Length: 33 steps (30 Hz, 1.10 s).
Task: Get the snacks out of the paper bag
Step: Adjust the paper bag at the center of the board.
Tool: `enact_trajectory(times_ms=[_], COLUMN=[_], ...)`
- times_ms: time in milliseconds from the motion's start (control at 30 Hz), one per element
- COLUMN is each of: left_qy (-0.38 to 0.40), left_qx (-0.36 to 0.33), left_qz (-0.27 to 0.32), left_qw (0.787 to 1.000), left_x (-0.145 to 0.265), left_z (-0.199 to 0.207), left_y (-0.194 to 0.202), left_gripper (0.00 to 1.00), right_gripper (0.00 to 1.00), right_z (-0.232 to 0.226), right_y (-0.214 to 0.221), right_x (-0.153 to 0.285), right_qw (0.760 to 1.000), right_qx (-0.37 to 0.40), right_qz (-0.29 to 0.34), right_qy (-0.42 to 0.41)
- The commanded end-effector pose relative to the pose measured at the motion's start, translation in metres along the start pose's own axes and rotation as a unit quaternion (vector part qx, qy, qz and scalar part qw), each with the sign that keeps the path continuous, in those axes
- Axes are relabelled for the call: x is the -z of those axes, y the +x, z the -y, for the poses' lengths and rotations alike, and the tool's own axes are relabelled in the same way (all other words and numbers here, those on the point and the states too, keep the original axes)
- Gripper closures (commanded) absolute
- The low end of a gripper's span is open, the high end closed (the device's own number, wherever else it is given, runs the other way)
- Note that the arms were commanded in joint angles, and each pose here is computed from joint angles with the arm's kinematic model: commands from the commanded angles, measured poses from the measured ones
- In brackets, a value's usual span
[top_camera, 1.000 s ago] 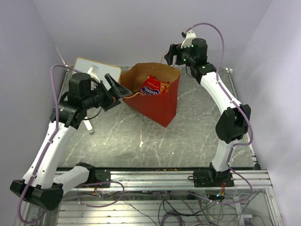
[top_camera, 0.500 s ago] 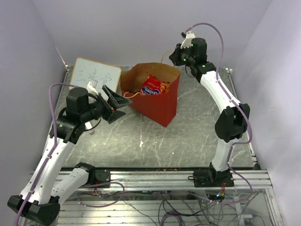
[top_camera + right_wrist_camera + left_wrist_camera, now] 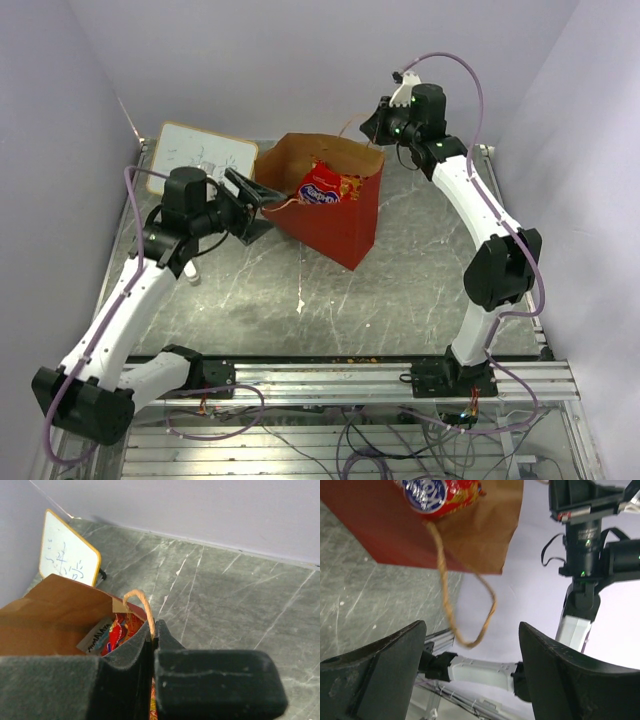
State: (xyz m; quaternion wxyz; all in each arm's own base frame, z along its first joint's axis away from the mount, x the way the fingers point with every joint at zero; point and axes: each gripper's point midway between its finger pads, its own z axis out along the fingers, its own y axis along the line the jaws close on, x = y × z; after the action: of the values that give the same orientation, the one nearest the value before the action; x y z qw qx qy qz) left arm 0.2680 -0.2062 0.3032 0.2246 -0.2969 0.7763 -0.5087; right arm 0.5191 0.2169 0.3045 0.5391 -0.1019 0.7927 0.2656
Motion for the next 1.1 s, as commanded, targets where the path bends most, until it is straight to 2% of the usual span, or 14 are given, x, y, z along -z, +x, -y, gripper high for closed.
enact_trajectory(times_ms=[0,100,233,300,567,767,900,1067], left_qy=[0.000,0.015,0.023,0.026,0.029,-0.004,-0.042,-0.094], left_qx=[-0.016,-0.004,0.014,0.017,-0.002,-0.058,-0.074,-0.114], left_qz=[0.048,0.057,0.053,0.054,0.079,0.057,0.012,0.008], left_qw=[0.999,0.998,0.998,0.998,0.996,0.997,0.996,0.989], left_x=[-0.005,-0.017,-0.028,-0.028,-0.014,0.003,0.015,0.030], left_z=[0.027,0.032,0.034,0.035,0.042,0.052,0.043,0.023], left_y=[-0.021,-0.028,-0.029,-0.029,-0.036,-0.042,-0.054,-0.061], left_gripper=[0.17,0.22,0.37,0.52,0.89,0.93,0.93,0.93], right_gripper=[1.00,1.00,1.00,1.00,1.00,1.00,1.00,1.00], right_z=[-0.023,-0.033,-0.035,-0.035,-0.046,-0.073,-0.096,-0.109], right_y=[-0.041,-0.049,-0.058,-0.061,-0.051,-0.043,-0.025,0.007], right_x=[0.020,0.020,0.020,0.020,0.040,0.074,0.097,0.118], right_qw=[0.999,0.998,0.998,0.997,0.997,0.997,0.996,0.993], right_qx=[-0.011,-0.007,0.012,0.029,0.035,-0.007,-0.042,-0.067], right_qz=[0.041,0.050,0.060,0.060,0.057,0.055,0.033,-0.004], right_qy=[-0.019,-0.034,-0.032,-0.029,-0.034,-0.055,-0.072,-0.096])
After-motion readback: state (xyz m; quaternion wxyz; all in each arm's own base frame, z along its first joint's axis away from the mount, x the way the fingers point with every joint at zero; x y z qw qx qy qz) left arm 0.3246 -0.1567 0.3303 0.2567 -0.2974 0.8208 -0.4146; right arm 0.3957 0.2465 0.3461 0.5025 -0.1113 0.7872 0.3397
